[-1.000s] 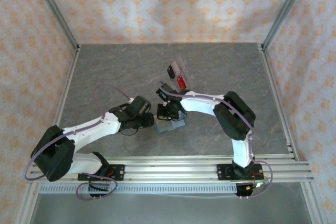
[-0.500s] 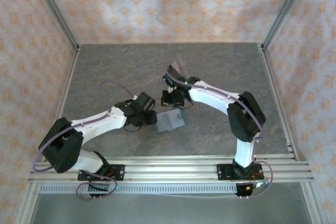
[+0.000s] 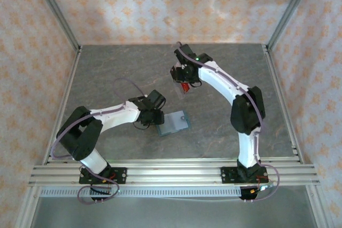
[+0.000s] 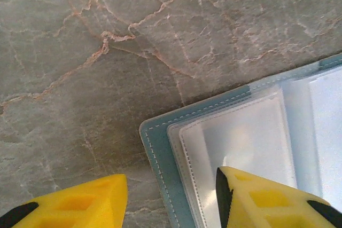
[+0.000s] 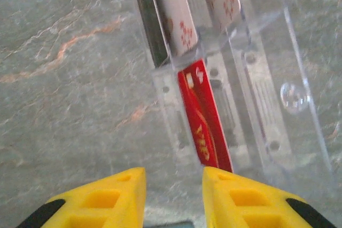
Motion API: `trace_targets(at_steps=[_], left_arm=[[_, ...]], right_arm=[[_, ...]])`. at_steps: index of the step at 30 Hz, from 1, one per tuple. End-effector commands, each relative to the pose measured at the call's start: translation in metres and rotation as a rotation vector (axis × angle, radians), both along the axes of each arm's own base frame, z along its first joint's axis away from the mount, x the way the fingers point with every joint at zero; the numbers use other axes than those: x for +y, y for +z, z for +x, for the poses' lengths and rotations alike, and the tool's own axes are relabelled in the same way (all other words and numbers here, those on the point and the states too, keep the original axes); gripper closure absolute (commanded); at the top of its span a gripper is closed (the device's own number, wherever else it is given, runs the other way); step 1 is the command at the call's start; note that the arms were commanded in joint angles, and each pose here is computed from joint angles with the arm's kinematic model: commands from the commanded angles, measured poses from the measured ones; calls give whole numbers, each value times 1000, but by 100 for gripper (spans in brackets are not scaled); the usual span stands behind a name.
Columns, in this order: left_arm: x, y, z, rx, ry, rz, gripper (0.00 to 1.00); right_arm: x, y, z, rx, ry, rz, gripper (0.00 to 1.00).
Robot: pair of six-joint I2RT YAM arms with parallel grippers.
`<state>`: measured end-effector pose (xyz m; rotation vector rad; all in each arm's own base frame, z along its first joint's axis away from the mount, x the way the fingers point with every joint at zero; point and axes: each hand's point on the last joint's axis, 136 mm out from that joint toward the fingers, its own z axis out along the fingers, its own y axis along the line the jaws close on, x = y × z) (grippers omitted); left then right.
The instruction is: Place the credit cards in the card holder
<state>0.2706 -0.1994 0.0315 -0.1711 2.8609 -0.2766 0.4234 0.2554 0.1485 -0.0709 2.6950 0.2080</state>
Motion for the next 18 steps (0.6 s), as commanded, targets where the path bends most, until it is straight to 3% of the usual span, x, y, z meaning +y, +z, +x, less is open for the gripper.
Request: trace_targets(at_steps=[1,8,18], left_arm=[[4,-10,-5,10,-20,30,54],[11,-20,-15,22,-1,36,57],[6,-25,-19,25,-5,40,57]], right_arm=[[-23,-13,7,37,13,-168,68],[-29,-27,23,66,24,-233,68],[-20,-47,23,122,60,-201,70]])
